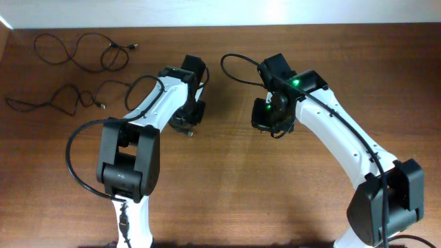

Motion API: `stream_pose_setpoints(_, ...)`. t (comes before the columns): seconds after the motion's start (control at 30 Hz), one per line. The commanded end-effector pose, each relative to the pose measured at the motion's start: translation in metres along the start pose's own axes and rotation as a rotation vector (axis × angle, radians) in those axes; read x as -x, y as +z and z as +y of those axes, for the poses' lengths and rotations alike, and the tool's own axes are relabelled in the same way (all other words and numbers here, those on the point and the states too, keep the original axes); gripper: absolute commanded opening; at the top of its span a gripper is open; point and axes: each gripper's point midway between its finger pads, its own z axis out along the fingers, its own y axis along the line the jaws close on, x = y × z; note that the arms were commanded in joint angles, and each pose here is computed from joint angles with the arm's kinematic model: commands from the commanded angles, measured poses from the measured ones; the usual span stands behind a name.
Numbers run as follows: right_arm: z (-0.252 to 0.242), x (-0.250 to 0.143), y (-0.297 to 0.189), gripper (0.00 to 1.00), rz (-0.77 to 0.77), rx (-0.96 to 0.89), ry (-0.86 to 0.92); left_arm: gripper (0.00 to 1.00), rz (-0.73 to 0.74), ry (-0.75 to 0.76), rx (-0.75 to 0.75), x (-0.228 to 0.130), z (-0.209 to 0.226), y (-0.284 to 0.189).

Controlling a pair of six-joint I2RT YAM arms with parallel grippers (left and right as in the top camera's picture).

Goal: Untangle cables

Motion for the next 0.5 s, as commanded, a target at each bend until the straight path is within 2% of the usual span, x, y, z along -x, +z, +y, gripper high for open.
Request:
stream_pose_setpoints(0.0, 0.002, 0.002, -0.009, 0.08, -0.019, 0.016, -0.007, 0.35, 0.036, 0.024, 0.012, -0.012, 0.003, 0.013)
stream_pose_setpoints(0.2, 0.002, 0.002, -0.009, 0.08, -0.018, 0.016, -0.007, 0.25, 0.031, 0.023, 0.012, -0.012, 0.003, 0.015)
stream_pose_setpoints(0.23, 0.002, 0.002, -0.009, 0.08, -0.019, 0.016, -0.007, 0.22, 0.028, 0.022, 0.012, -0.011, 0.003, 0.015)
stream_pose_setpoints(0.33, 0.002, 0.002, -0.009, 0.08, -0.019, 0.016, -0.007, 0.03, 0.017, 0.021, 0.010, -0.008, 0.002, 0.015)
stream_pose_setpoints(0.37, 0.002, 0.002, -0.009, 0.08, -0.019, 0.016, -0.007, 0.00, 0.016, 0.020, 0.001, -0.008, 0.001, 0.014)
stream_pose_setpoints(0.47, 0.002, 0.002, -0.009, 0.08, -0.019, 0.016, -0.007, 0.00, 0.018, 0.021, -0.071, -0.006, -0.012, 0.006)
